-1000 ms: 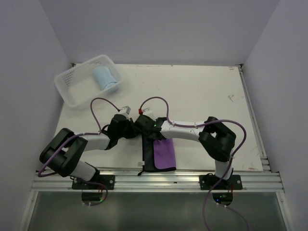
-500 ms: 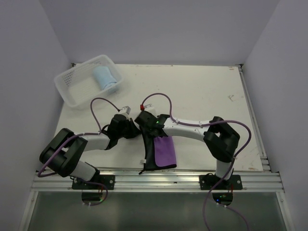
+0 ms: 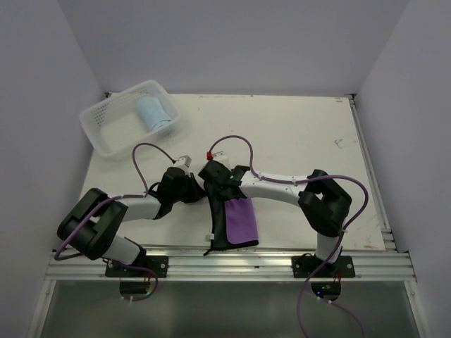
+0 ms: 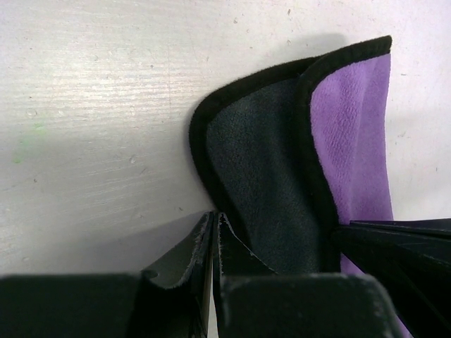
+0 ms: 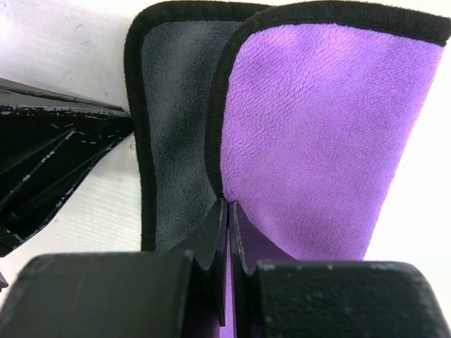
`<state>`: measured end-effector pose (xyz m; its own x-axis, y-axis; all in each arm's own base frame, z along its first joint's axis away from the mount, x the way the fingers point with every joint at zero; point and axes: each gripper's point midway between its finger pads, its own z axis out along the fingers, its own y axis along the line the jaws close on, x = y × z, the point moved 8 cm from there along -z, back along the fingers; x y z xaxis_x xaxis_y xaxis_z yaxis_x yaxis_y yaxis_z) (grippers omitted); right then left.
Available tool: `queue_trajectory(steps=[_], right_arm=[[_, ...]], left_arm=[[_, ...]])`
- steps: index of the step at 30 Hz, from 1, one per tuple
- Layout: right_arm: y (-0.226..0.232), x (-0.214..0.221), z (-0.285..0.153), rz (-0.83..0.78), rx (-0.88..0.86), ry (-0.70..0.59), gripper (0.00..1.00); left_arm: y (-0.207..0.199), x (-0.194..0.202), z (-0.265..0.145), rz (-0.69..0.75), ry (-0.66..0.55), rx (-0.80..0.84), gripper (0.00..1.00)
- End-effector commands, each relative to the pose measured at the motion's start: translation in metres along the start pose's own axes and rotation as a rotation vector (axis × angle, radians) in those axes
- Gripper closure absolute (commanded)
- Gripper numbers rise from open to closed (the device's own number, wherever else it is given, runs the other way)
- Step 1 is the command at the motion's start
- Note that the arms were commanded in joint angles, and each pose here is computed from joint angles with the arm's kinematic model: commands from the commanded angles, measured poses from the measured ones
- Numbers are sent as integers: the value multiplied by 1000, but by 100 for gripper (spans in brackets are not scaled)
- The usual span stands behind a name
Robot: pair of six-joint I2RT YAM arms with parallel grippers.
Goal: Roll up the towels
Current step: Fold the towel
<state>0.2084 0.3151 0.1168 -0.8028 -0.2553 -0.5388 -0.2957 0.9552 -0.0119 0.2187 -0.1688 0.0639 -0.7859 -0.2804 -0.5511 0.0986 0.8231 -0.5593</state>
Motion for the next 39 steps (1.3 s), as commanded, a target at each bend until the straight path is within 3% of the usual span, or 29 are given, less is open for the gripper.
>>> queue_trajectory(steps=[1, 21, 39], right_arm=[[8, -22, -18, 52, -73, -59, 100], [32, -38, -32, 87, -231, -16, 100], [36, -25, 9, 111, -241, 97, 100]], left_arm=[[5, 1, -2, 38, 16, -37, 94], [3, -8, -7, 70, -20, -65, 94], [2, -11, -9, 84, -27, -75, 94]])
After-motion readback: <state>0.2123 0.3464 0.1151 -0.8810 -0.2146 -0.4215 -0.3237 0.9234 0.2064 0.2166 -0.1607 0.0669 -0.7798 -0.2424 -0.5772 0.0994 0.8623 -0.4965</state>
